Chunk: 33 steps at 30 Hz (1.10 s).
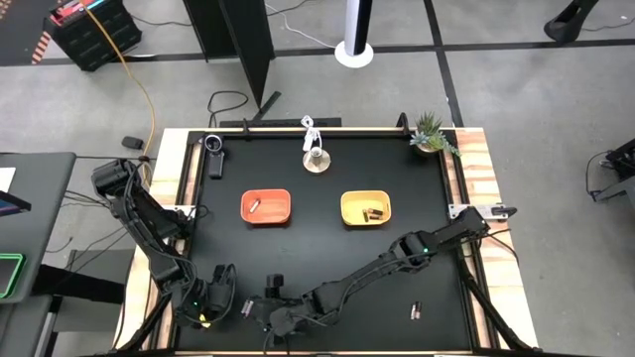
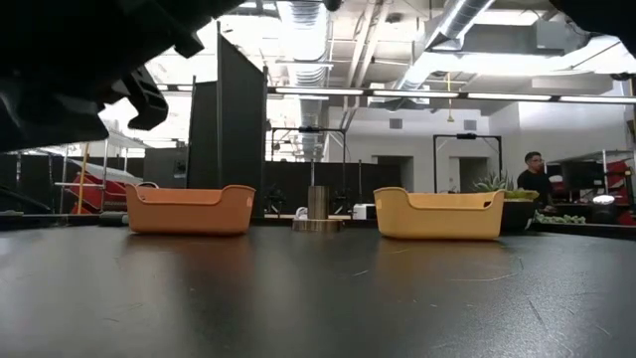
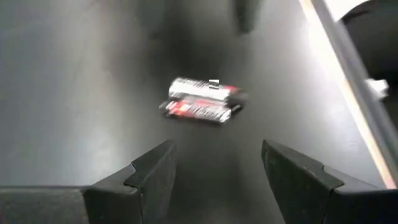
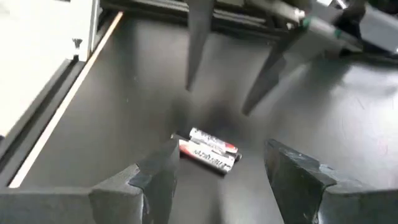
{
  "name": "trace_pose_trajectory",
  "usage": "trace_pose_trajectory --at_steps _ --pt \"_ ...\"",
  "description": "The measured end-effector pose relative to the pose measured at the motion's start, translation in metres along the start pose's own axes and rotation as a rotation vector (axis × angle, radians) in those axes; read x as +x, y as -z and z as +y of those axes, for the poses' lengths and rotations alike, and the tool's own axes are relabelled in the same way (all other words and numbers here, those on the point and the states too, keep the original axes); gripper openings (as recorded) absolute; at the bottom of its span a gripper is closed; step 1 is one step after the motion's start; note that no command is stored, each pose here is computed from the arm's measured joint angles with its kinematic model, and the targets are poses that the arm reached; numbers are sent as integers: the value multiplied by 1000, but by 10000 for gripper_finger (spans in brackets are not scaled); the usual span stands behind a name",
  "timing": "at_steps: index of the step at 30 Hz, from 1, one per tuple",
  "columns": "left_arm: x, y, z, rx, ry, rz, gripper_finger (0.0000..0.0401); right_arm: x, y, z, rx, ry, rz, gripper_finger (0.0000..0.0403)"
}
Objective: Sort batteries
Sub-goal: Put the silver battery into the orange bin
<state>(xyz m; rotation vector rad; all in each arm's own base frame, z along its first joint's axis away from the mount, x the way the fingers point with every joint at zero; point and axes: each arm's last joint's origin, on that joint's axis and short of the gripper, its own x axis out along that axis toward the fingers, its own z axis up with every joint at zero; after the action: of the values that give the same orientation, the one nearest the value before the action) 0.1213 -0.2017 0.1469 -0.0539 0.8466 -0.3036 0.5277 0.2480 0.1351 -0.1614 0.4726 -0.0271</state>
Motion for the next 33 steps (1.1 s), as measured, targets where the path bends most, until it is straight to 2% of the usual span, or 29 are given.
trace_pose_trajectory --at_steps 4,10,33 --pt "0 -5 -5 56 36 -56 231 0 2 0 13 1 20 248" --pt "15 5 -3 161 -45 -22 231 0 3 0 14 2 26 248" --pt "18 0 -2 109 -103 -67 231 1 5 -3 25 10 48 248"
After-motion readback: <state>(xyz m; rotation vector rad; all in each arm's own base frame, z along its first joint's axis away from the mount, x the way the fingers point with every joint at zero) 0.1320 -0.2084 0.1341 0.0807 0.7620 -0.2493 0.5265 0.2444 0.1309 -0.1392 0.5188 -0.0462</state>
